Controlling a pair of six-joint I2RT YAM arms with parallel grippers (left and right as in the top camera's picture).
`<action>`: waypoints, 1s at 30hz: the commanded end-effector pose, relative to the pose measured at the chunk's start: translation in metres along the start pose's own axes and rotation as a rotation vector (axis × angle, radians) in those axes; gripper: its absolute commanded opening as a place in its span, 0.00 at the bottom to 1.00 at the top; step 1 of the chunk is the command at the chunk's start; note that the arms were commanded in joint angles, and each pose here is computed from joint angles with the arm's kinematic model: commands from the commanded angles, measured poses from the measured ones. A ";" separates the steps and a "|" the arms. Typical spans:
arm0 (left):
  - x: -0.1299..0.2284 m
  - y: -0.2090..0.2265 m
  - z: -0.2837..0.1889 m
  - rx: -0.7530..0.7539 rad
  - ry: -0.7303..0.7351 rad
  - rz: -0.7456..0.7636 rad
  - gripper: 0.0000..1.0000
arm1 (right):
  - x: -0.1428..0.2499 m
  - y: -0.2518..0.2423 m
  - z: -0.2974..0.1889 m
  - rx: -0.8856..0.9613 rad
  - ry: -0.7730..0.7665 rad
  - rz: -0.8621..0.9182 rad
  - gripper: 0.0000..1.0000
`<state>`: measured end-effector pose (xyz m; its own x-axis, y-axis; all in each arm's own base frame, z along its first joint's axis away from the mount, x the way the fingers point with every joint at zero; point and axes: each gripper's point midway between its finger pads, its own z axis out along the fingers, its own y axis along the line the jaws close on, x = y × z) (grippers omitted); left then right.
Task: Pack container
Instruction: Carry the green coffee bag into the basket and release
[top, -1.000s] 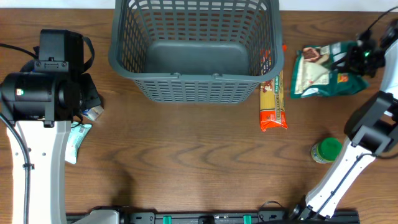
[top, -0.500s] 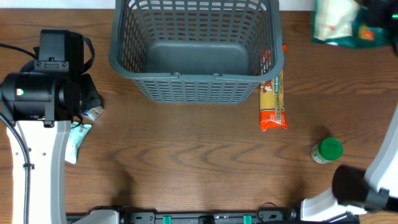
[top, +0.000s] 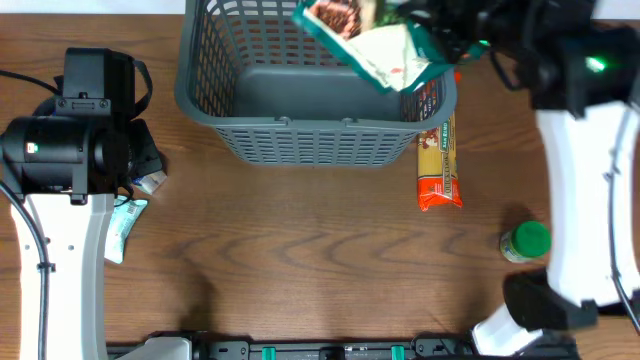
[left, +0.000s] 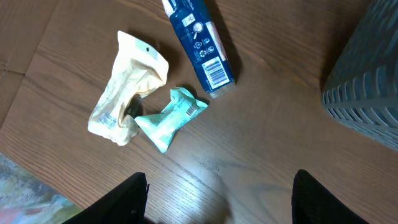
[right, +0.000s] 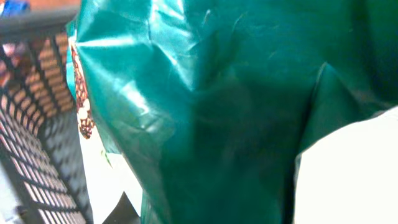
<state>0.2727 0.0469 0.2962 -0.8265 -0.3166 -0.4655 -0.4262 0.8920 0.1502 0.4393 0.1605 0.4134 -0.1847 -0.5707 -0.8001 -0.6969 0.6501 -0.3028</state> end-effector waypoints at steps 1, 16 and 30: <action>-0.001 0.003 0.001 -0.014 -0.001 0.002 0.56 | 0.020 0.012 0.051 -0.081 0.070 -0.012 0.01; -0.001 0.003 0.001 -0.014 -0.001 -0.006 0.56 | 0.132 0.070 0.184 -0.325 0.370 0.072 0.06; -0.002 0.004 -0.002 -0.010 -0.011 -0.085 0.70 | 0.069 0.043 0.138 -0.200 0.226 0.146 0.99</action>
<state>0.2727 0.0473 0.2964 -0.8176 -0.3335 -0.4693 -0.4431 0.8850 0.1431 0.4969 0.2168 0.1857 -0.4778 -0.6879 -0.5464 -0.8153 0.5788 -0.0157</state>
